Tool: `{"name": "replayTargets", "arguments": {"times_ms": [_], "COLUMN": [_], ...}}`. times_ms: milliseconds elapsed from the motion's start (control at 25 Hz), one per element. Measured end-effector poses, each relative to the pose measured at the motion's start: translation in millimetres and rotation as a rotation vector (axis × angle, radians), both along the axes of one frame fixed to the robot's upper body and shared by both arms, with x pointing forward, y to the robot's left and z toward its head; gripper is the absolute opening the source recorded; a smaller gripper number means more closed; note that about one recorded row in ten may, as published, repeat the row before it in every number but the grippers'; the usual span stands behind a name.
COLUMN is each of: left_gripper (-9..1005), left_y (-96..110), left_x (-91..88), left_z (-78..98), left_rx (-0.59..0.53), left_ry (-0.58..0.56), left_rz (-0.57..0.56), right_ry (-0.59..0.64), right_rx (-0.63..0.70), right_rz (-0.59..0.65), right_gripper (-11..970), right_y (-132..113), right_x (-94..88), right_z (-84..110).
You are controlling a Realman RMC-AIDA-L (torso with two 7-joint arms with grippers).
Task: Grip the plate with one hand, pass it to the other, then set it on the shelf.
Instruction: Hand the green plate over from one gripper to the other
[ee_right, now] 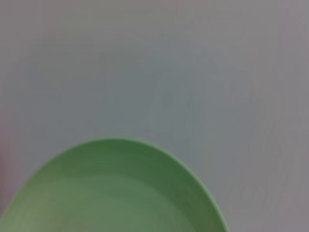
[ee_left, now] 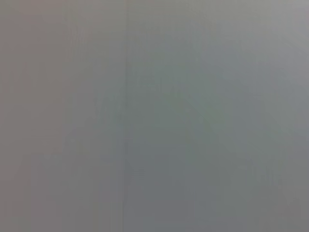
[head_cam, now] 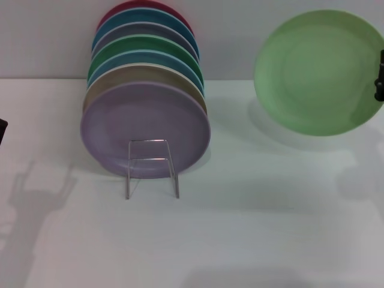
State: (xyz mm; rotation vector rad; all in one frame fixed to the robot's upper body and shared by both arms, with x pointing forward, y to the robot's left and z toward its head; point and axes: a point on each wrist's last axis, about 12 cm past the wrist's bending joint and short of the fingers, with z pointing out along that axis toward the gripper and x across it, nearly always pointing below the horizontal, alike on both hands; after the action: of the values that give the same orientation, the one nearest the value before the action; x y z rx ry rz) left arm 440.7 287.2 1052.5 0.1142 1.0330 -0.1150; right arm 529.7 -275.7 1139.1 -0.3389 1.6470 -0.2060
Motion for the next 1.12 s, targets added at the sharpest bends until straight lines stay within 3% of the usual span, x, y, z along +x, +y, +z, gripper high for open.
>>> {"name": "replayTargets", "arguments": {"times_ms": [400, 520, 840, 1120], "left_gripper": [814, 814, 813, 813], "left_y": [-7, -10, -25, -41], "left_x": [-0.1, -1.4, -14.6, -32.2], "left_z": [-4.4, -5.4, -10.3, -15.3], "left_rx": [-0.003, -0.002, -0.001, -0.043], "left_ry": [0.037, 0.043, 0.064, 0.1], "left_rz": [-0.04, -0.059, -0.163, -0.284], "right_ry": [-0.297, -0.336, -0.408, -0.438], "right_rx": [0.083, 0.119, 0.257, 0.313], "right_rz": [-0.083, -0.076, 0.03, 0.152], "right_gripper": [20, 20, 21, 21], "right_y": [-2, -3, -6, 2], "right_x": [-26.5, -28.8, -35.3, -64.9], "right_z": [-46.1, -54.2, -79.9, -90.8]}}
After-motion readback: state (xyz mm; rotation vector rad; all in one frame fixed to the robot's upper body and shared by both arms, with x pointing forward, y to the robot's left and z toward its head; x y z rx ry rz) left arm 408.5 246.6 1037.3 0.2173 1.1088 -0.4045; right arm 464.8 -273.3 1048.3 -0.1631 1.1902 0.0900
